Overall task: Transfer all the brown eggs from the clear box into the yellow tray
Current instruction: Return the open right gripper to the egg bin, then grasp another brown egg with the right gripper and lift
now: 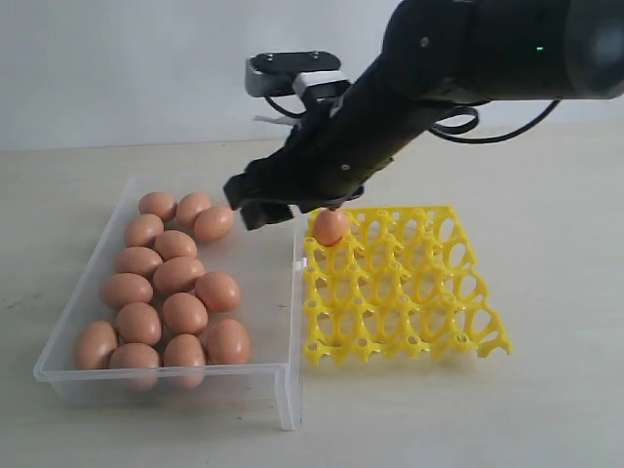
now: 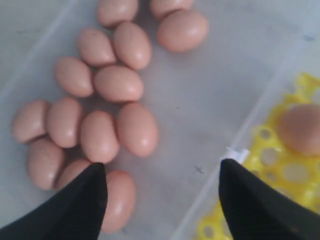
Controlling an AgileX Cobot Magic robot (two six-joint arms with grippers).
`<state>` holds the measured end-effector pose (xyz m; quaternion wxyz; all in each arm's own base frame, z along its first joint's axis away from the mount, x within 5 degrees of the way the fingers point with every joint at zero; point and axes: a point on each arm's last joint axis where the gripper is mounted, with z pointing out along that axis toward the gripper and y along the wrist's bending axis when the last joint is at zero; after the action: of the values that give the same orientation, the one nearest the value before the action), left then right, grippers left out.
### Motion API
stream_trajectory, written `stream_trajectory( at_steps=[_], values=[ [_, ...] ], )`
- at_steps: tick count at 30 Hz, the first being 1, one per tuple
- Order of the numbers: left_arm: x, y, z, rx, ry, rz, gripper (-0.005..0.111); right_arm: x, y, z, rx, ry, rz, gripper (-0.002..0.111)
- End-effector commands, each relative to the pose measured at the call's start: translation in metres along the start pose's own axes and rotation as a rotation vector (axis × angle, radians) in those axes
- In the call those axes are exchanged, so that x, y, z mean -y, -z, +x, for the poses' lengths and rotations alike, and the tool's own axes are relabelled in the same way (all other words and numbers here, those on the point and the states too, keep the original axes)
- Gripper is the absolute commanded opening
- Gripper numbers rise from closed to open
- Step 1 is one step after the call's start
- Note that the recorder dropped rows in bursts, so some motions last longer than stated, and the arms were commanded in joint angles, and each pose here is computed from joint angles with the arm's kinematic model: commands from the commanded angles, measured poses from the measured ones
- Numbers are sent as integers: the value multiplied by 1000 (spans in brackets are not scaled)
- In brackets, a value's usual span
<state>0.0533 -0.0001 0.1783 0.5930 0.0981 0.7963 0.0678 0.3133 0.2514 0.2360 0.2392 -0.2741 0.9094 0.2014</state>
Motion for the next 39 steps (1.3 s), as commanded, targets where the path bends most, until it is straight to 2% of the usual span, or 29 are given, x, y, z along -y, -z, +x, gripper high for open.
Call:
stream_trajectory(
  at_steps=[1, 5, 18, 23, 28, 39],
  values=[
    [0, 1, -2, 18, 5, -2, 0, -13, -29, -5, -127, 103, -106, 62],
    [0, 1, -2, 18, 5, -2, 0, -14, -54, -8, -270, 11, -149, 62],
    [0, 1, -2, 18, 5, -2, 0, -18, -102, -37, -347, 76, -196, 62],
    [0, 1, -2, 18, 5, -2, 0, -18, -118, -38, -401, 156, -131, 62],
    [0, 1, -2, 18, 5, -2, 0, -11, -131, -37, -435, 155, -77, 62],
    [0, 1, -2, 18, 5, -2, 0, -11, -149, -30, -439, 184, -82, 62]
  ],
)
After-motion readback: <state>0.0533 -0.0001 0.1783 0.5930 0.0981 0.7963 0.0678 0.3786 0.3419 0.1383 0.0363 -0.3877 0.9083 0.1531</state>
